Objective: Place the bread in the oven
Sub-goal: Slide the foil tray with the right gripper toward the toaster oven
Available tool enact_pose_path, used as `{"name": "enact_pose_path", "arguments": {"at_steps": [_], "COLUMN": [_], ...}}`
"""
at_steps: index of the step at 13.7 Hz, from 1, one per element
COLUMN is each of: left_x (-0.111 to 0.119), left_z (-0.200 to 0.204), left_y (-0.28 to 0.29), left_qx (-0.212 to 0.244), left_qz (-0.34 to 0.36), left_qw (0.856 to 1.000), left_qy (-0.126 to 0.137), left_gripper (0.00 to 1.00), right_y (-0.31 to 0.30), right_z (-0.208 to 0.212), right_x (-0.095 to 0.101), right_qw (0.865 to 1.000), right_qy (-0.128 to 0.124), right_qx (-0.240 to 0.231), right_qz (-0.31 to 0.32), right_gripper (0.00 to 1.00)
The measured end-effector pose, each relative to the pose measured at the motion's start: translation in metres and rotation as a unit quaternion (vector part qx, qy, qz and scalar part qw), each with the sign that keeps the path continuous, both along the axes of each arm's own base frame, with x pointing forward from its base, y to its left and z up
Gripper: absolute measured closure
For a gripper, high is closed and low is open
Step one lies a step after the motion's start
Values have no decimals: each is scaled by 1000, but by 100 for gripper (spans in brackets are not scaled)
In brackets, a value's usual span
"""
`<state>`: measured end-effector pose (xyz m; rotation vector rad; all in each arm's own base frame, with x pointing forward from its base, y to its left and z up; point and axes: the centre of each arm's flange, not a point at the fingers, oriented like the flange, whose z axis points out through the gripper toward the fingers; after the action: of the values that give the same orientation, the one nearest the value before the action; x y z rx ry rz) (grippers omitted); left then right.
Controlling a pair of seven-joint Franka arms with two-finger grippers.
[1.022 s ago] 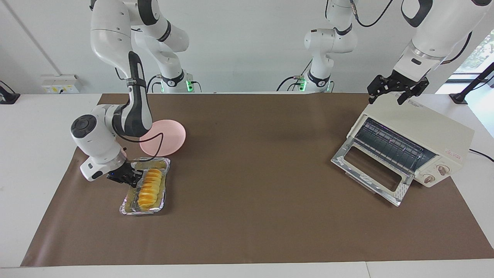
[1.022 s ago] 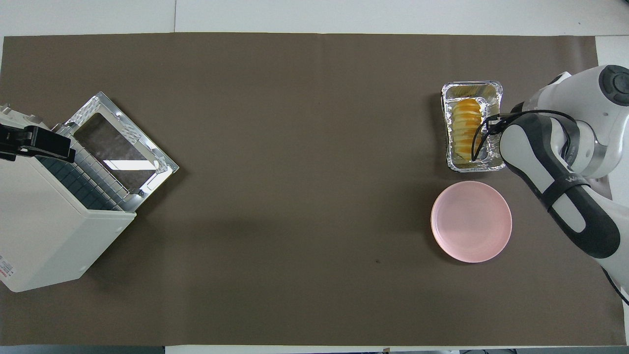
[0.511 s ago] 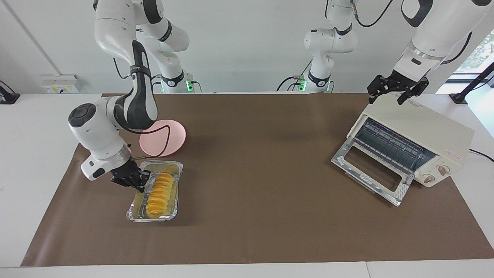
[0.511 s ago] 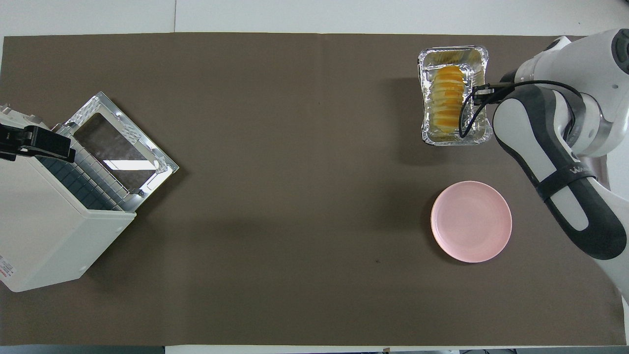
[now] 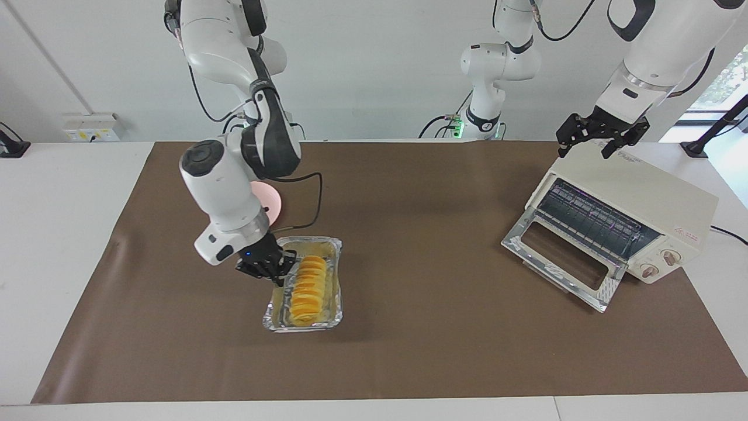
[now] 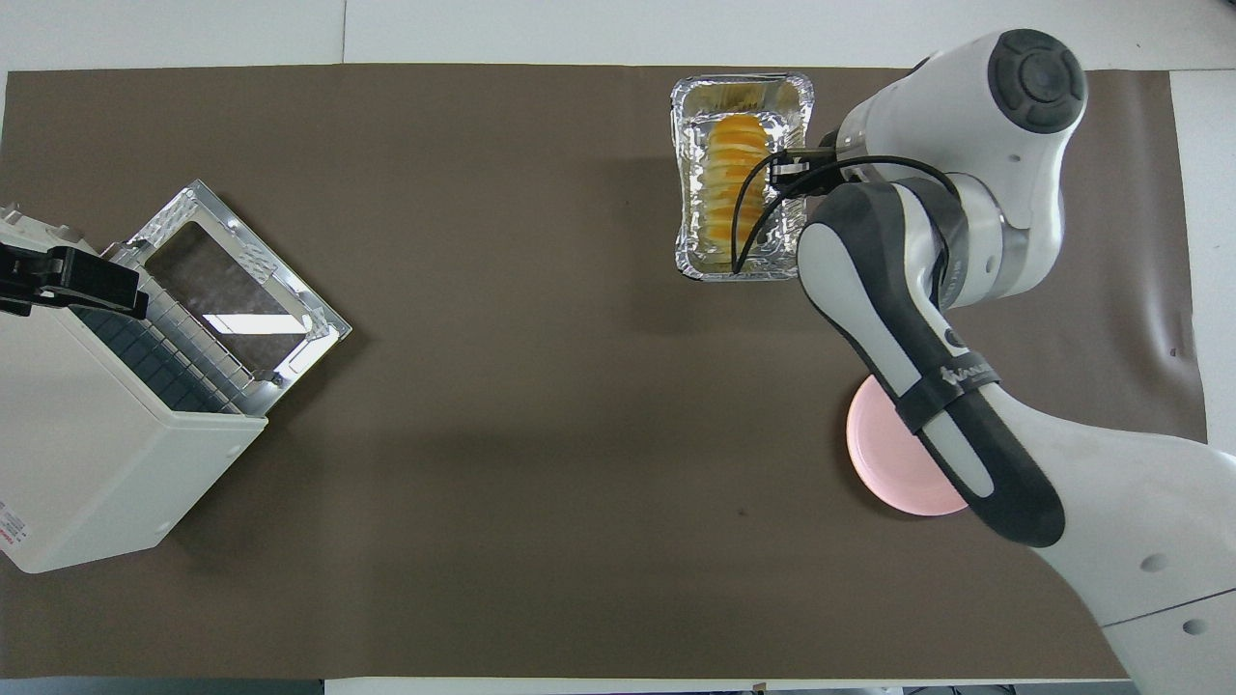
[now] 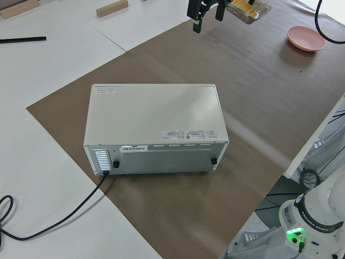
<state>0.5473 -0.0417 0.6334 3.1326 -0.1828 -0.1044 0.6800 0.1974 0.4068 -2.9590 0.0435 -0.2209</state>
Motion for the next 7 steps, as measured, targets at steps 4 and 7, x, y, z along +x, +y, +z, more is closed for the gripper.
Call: {"name": "enact_pose_path", "arguments": {"at_steps": [4,7], "left_x": [0,0], "left_z": [0,0], "left_y": [0,0], "left_qx": [0,0], "left_qz": [0,0], "left_qw": [1000,1000], "left_qy": [0,0], "left_gripper": [0,0], "right_y": [83,131], "right_z": [-37,-63], "right_x": [-13,-19], "right_qw": [999,998], "right_qy": [21,19], "right_qx": [12,22], "right_qz": [-36,-53], "right_gripper": [98,98]}}
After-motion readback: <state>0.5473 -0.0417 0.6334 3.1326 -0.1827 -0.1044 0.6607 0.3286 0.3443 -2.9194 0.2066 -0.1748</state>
